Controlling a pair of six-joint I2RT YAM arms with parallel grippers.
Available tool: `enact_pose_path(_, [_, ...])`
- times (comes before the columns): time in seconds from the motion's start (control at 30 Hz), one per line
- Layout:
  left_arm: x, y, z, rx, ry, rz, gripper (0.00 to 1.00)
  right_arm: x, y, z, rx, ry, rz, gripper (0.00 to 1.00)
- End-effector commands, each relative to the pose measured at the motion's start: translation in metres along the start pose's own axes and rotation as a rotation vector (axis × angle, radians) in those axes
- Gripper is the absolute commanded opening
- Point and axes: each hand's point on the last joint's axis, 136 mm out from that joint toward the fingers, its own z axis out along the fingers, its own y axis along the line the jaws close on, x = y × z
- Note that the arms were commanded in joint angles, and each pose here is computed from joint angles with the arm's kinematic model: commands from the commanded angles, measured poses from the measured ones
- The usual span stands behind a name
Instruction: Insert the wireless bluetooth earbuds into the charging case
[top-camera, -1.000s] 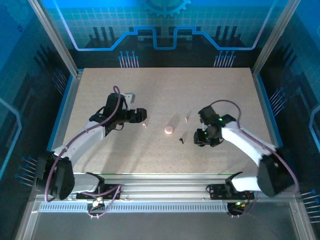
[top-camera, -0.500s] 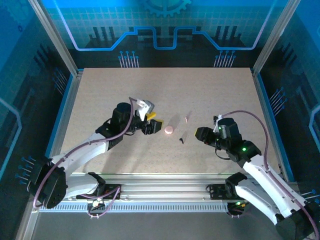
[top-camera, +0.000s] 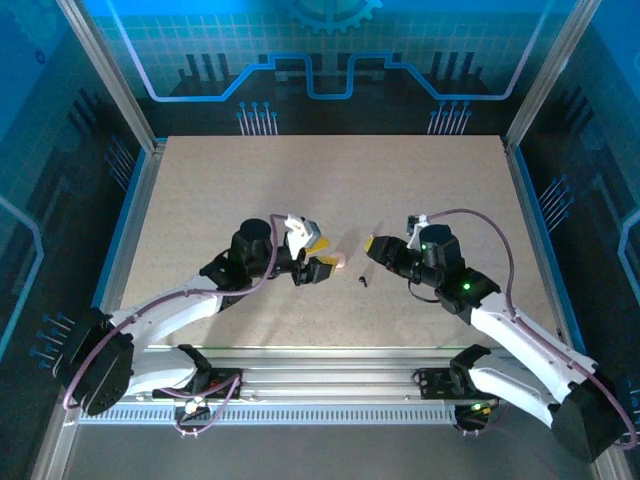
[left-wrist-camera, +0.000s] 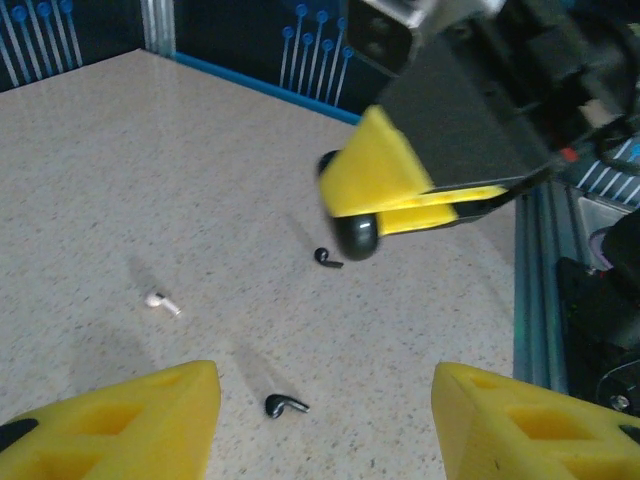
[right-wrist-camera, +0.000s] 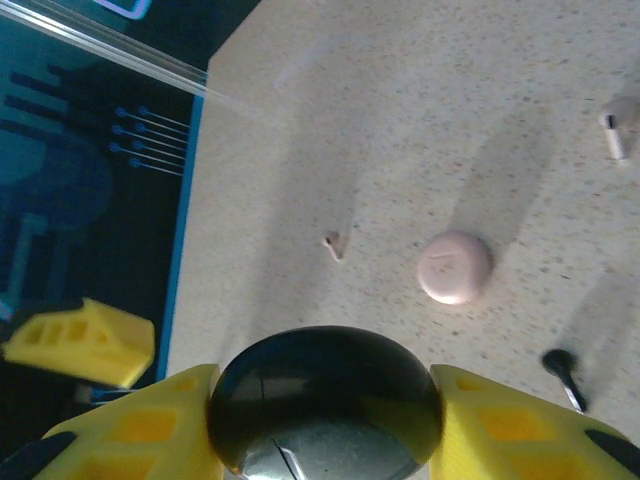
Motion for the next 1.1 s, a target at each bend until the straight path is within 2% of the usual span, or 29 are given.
enact_pose_path(0.0, [-0.011, -0.008, 0.007, 0.018, -0.062, 0.067, 0.59, -0.01, 0.043, 0.003, -0.148, -0.031, 0.026, 0.44])
enact_pose_path(0.4, [-0.001, -0.006, 0.018, -0.04, -0.091, 0.12, 0.59, -0.003, 0.068, 0.019, -0.192, -0.016, 0.023, 0.45])
enact_pose_path(0.6, [-0.011, 0.001, 0.016, -0.087, -0.162, 0.113, 0.59, 0.003, 0.08, 0.02, -0.23, 0.003, 0.034, 0.45])
enact_pose_path(0.8, [-0.016, 0.012, 0.018, -0.142, -0.203, 0.091, 0.52, 0.007, 0.083, 0.024, -0.233, 0.025, 0.026, 0.46])
enact_pose_path(1.07, [-0.024, 0.009, 0.019, -0.12, -0.241, 0.077, 0.41, 0.011, 0.086, 0.026, -0.246, 0.043, 0.027, 0.46])
